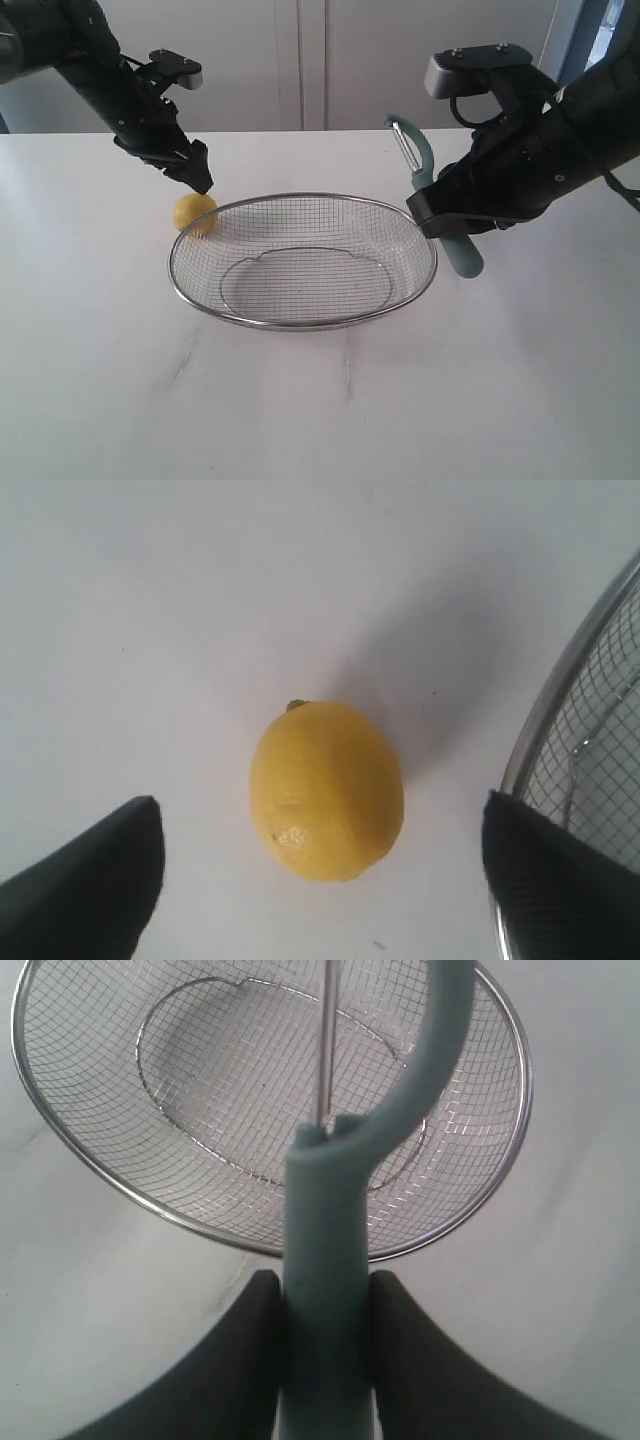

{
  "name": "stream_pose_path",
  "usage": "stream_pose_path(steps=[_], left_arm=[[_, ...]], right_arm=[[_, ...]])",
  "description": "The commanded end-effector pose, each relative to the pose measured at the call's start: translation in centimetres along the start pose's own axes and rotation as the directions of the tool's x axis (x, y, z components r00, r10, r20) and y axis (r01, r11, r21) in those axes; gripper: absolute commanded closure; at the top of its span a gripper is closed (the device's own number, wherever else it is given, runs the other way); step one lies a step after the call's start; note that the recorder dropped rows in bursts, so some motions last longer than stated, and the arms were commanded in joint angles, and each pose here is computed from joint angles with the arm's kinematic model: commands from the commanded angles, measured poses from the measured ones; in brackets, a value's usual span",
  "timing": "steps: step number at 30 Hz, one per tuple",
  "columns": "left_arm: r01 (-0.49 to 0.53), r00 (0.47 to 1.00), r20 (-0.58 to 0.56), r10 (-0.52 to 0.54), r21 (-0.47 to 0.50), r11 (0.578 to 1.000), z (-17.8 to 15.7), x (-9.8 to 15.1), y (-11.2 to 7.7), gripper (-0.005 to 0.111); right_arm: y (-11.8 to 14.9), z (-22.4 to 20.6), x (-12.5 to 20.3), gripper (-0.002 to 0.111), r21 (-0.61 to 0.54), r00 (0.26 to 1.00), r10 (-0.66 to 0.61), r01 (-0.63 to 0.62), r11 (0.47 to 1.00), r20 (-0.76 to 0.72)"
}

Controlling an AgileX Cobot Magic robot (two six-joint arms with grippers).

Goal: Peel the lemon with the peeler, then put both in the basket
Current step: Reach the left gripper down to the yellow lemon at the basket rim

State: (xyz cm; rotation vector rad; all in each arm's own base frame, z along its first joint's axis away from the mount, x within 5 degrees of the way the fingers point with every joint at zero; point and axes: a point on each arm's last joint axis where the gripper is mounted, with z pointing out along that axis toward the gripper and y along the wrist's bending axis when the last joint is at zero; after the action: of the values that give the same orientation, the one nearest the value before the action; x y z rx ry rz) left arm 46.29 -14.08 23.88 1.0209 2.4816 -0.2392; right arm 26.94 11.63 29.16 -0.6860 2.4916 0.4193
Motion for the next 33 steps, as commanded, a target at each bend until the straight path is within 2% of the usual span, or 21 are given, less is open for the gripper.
stream_pose_path(steps=[1,8,20,33], left_arm=[[-0.006,1.0,0.007,0.006,0.013,1.0,0.6,-0.2,-0.2,0.013],[-0.012,1.0,-0.011,0.012,-0.001,1.0,2.1,0.2,0.1,0.013],[-0.012,0.999,0.037,0.013,-0.045,0.999,2.8,-0.2,0.6,0.013],[0.022,1.0,0.013,-0.022,0.0,1.0,4.5,0.4,0.5,0.013]], right_arm=[[-0.1,-0.2,-0.2,0.108,0.001,1.0,0.014,-0.014,1.0,0.017],[-0.1,-0.2,-0.2,0.108,0.001,1.0,0.014,-0.014,1.0,0.017],[-0.1,-0.2,-0.2,0.108,0.001,1.0,0.014,-0.014,1.0,0.017],[-0.1,-0.2,-0.2,0.108,0.001,1.0,0.014,-0.014,1.0,0.017]])
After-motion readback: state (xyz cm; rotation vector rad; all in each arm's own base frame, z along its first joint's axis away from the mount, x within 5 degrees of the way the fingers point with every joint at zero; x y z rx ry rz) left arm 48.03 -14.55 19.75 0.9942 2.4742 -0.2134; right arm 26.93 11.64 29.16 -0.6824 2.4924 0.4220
